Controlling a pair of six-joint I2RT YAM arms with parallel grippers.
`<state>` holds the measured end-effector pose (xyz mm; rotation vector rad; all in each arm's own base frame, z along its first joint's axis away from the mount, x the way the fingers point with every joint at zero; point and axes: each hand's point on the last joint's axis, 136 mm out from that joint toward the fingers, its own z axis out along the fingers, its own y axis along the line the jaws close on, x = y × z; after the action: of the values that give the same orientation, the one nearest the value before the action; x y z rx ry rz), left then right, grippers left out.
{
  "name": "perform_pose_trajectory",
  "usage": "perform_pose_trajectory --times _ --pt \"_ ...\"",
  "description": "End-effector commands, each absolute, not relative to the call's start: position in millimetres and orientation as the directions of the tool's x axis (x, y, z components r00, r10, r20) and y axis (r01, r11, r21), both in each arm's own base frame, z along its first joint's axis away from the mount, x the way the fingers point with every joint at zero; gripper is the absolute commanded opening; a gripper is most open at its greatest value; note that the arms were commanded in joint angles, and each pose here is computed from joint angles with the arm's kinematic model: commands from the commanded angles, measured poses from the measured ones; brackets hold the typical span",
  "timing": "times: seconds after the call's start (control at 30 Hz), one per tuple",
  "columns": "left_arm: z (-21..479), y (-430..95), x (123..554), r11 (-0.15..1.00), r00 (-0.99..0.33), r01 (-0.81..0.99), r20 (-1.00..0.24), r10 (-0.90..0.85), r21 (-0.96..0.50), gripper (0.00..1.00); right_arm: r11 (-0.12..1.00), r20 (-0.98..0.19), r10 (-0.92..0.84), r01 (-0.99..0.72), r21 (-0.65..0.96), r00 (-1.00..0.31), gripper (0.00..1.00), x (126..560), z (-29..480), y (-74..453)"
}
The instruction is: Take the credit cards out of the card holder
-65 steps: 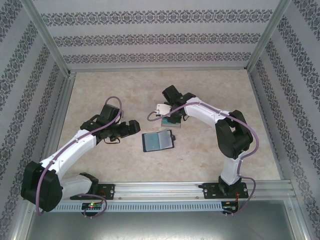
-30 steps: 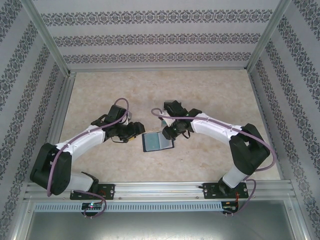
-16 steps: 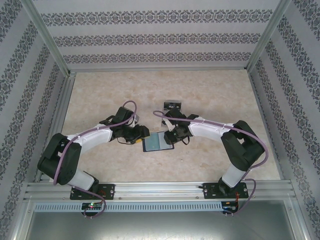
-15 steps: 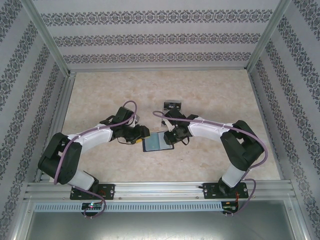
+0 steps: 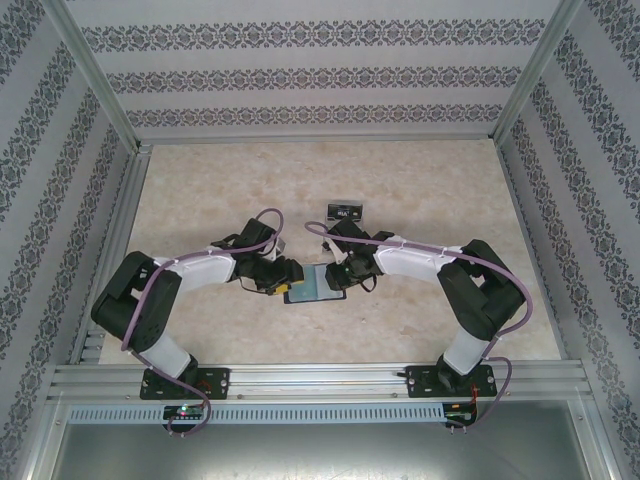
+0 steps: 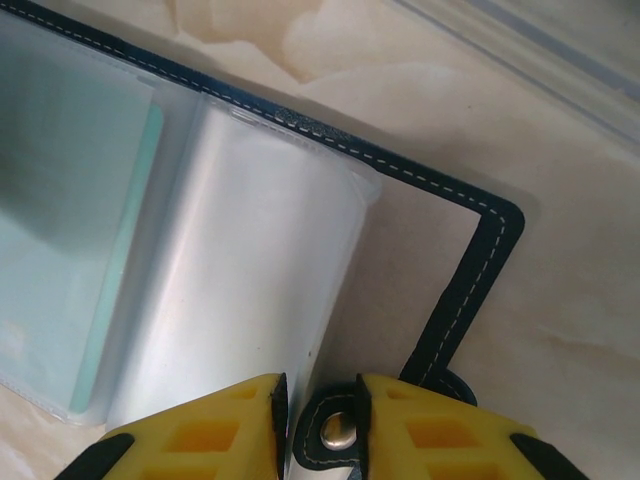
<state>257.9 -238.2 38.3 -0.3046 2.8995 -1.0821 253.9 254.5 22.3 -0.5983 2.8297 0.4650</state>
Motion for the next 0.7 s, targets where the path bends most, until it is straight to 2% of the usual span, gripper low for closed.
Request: perform_pose_trajectory --times 0.0,0.47,0.57,0.67 --pt "43 -250 263 0.73 -0.989 -0.111 0.001 -0.149 -0.675 0.49 0.87 -0.225 -0.36 -0.413 0.27 -0.905 0.28 242 12 254" --pt "52 -266 266 0.716 -0.995 -0.047 -0.032 -0.097 -0.697 0.49 0.875 -0.206 -0.356 -0.403 0.268 -0.911 0.28 239 6 252" --pt "53 -268 266 0.713 -0.995 -0.041 -0.034 -0.091 -0.7 0.57 0.875 -0.207 -0.356 -0.402 0.268 -0.911 0.28 240 6 252" --pt "53 -270 266 0.708 -0.996 -0.035 -0.035 -0.083 -0.705 0.6 0.875 -0.206 -0.356 -0.402 0.268 -0.912 0.28 240 6 252"
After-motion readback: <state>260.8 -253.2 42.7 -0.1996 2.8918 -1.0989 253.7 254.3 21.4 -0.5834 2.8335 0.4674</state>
